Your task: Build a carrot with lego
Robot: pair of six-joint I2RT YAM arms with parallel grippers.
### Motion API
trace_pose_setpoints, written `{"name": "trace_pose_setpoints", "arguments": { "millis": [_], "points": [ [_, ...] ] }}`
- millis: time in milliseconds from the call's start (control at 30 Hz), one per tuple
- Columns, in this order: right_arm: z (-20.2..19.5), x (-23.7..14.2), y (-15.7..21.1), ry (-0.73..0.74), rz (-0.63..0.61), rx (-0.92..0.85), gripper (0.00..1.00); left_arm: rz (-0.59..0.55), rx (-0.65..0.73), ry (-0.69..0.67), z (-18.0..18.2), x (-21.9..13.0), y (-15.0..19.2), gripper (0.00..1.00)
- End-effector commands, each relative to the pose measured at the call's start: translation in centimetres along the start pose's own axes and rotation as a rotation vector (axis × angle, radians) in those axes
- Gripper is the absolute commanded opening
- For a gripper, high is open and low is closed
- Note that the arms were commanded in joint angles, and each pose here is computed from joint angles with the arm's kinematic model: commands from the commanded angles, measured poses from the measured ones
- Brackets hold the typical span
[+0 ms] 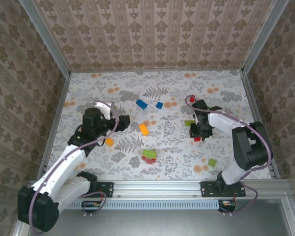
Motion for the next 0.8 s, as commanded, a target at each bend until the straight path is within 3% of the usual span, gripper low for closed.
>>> {"name": "trace_pose_setpoints", "arguments": {
  "millis": [0,333,767],
  "points": [
    [0.6,0.0,-0.3,-0.012,0.009,0.0,0.48,-0.058,0.081,-0.074,0.9,-0.7,-1.6,1.0],
    [0.8,0.3,1.5,-0.08,0.037,-0.014,0.51,-0.034,0.106,-0.095,1.4,0.0,-1.5,1.0],
    [0.7,0.2,1.6,-0.081,0.028,-0.013,0.41,-0.067,0.113,-0.036,0.3,-0.3,-1.9,1.0]
  ]
}}
Point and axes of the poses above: each hand's point on the last joint's axis, 136 mm out from that joint toward the fingers, its own x axis out along the fingers, its own z axis along the line the jaws close on, y = z × x, the point moved 1 cm from there along -x, back along the fingers, and after that the axes turned 14 degrees about x, right-handed, at the moved point
